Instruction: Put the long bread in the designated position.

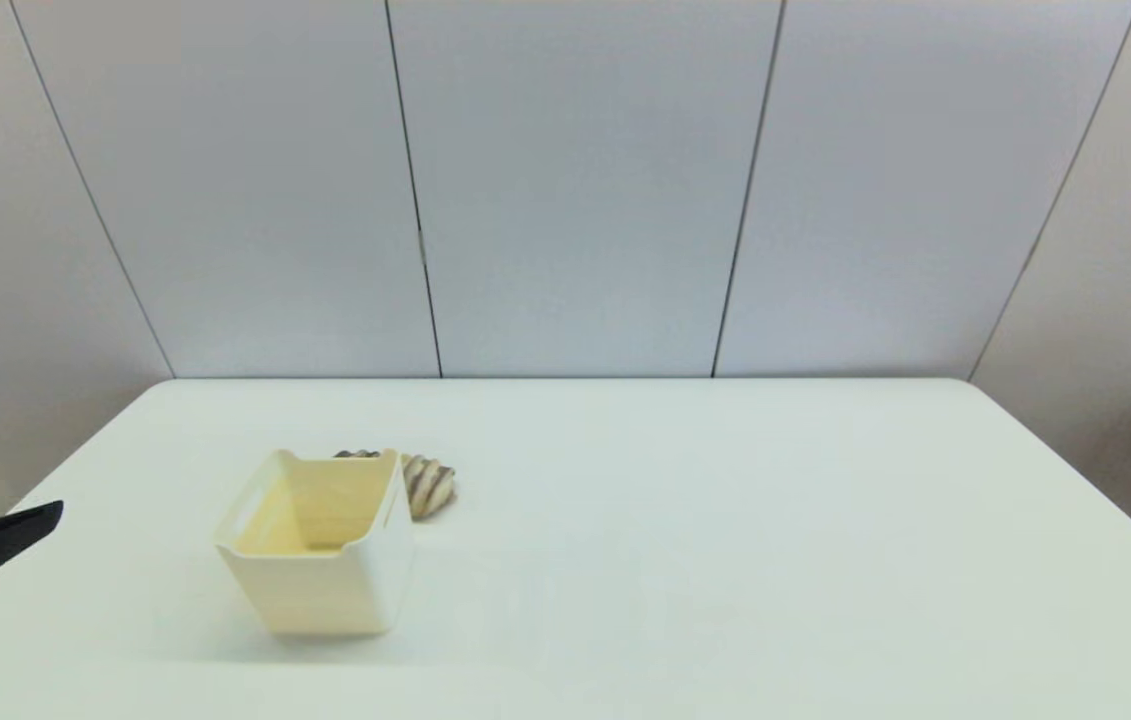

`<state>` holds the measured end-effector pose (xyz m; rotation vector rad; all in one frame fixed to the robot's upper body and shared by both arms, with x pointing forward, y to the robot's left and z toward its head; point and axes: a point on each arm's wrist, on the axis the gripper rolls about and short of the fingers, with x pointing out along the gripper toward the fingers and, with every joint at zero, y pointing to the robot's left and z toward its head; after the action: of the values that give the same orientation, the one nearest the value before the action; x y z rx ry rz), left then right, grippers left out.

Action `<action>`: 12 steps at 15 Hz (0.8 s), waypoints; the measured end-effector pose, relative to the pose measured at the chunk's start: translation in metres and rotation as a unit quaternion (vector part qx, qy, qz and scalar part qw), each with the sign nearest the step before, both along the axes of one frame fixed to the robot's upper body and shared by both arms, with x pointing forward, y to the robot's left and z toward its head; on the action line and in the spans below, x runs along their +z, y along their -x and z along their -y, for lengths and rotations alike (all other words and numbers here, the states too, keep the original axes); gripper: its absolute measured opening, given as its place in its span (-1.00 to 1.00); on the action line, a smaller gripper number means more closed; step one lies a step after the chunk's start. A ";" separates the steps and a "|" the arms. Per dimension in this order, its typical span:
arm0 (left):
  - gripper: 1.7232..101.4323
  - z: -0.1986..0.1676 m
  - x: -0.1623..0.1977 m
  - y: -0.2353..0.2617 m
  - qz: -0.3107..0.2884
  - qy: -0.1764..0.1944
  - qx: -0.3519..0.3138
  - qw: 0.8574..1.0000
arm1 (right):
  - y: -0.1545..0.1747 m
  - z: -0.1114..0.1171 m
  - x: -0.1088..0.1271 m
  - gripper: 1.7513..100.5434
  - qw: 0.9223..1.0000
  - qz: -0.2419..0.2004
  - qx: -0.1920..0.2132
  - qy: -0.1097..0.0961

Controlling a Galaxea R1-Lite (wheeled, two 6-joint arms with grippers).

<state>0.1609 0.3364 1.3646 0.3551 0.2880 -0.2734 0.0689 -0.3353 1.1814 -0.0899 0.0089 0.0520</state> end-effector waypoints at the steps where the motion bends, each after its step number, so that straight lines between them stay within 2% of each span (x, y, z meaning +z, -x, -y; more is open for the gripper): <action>1: 0.91 0.001 -0.009 0.009 0.027 0.006 0.013 1.000 | 0.000 0.000 0.000 0.94 1.000 0.000 0.000 0.000; 3: 0.92 0.004 -0.022 0.028 0.078 0.014 0.028 0.996 | 0.000 0.000 0.000 0.94 1.000 0.000 0.000 0.000; 5: 0.92 0.007 -0.041 0.049 0.106 0.016 0.032 0.994 | 0.000 0.000 0.000 0.94 1.000 0.000 0.000 0.000; 12: 0.93 0.007 -0.128 0.091 0.131 0.031 0.030 0.990 | 0.000 0.000 0.000 0.94 1.000 0.000 0.000 0.000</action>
<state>0.0701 0.3294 1.2370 0.3154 0.0322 -0.1740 0.0689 -0.3353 1.1814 -0.0891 0.0085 0.0519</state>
